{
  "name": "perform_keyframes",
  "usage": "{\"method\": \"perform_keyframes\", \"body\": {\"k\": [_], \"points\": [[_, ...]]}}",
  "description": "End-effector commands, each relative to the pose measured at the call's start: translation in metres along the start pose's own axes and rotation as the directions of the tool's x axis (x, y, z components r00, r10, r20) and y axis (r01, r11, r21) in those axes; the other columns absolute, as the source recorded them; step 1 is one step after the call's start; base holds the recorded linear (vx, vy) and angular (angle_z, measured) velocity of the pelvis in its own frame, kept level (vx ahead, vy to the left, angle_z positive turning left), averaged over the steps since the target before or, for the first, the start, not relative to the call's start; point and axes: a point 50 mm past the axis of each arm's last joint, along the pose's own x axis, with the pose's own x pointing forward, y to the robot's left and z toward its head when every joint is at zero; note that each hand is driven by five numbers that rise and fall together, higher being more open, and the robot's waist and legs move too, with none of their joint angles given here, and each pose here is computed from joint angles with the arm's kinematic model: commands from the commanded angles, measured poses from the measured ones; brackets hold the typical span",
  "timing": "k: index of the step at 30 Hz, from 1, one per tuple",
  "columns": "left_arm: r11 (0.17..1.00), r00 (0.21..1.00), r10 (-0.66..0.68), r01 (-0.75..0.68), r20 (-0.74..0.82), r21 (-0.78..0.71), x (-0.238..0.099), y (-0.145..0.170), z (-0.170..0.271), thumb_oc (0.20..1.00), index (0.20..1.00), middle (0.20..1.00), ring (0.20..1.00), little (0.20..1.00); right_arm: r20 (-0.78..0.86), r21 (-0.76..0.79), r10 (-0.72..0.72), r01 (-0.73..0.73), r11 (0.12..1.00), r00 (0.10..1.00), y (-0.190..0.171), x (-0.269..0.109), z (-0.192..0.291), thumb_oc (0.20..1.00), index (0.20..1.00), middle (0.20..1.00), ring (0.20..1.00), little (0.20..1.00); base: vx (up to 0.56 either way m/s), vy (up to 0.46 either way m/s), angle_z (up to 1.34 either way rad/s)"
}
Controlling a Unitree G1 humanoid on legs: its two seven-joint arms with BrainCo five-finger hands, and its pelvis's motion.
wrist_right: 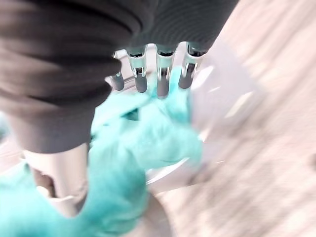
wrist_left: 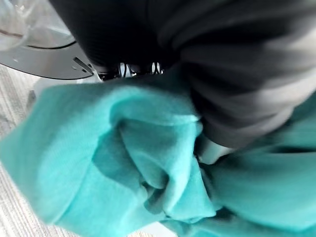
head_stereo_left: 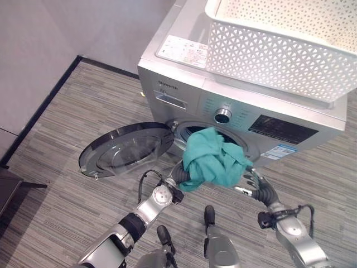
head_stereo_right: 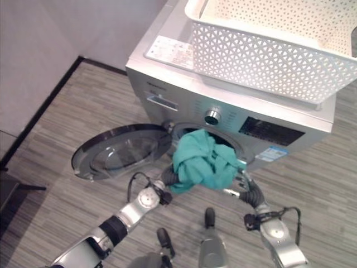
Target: Grab the laundry basket,head to the washer,open it,put in the laundry and shut it.
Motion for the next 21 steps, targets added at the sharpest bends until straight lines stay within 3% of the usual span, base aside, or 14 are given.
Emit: {"method": "perform_keyframes", "body": {"k": [1,4,9,21], "points": [[0.999,0.992,0.015,-0.012,0.123,-0.03,0.005,-0.005,0.022,0.2,0.2,0.2,0.2,0.2,-0.042,-0.029,-0.024,0.022,0.999,0.999,-0.009,-0.008,-0.017,1.0,1.0,1.0,1.0,1.0,0.0,0.047,0.01],[0.999,0.995,0.028,-0.026,0.093,-0.028,0.001,0.001,0.012,0.2,0.2,0.2,0.2,0.2,-0.289,-0.074,-0.049,0.029,0.997,0.956,-0.006,-0.022,-0.073,1.0,1.0,1.0,1.0,1.0,0.0,0.058,0.01],[0.999,0.996,0.036,-0.033,0.078,-0.032,0.001,0.0,0.008,0.2,0.2,0.2,0.2,0.2,-0.525,-0.005,-0.069,0.078,0.997,0.848,0.012,-0.036,-0.125,1.0,1.0,1.0,1.0,1.0,-0.01,0.072,-0.04],[0.997,0.996,0.031,-0.025,0.079,-0.073,0.015,-0.013,0.02,0.2,0.2,0.2,0.2,0.2,-0.525,0.099,-0.059,0.13,0.987,0.849,0.034,-0.017,-0.12,1.0,1.0,1.0,1.0,1.0,-0.03,0.119,-0.24]]}}
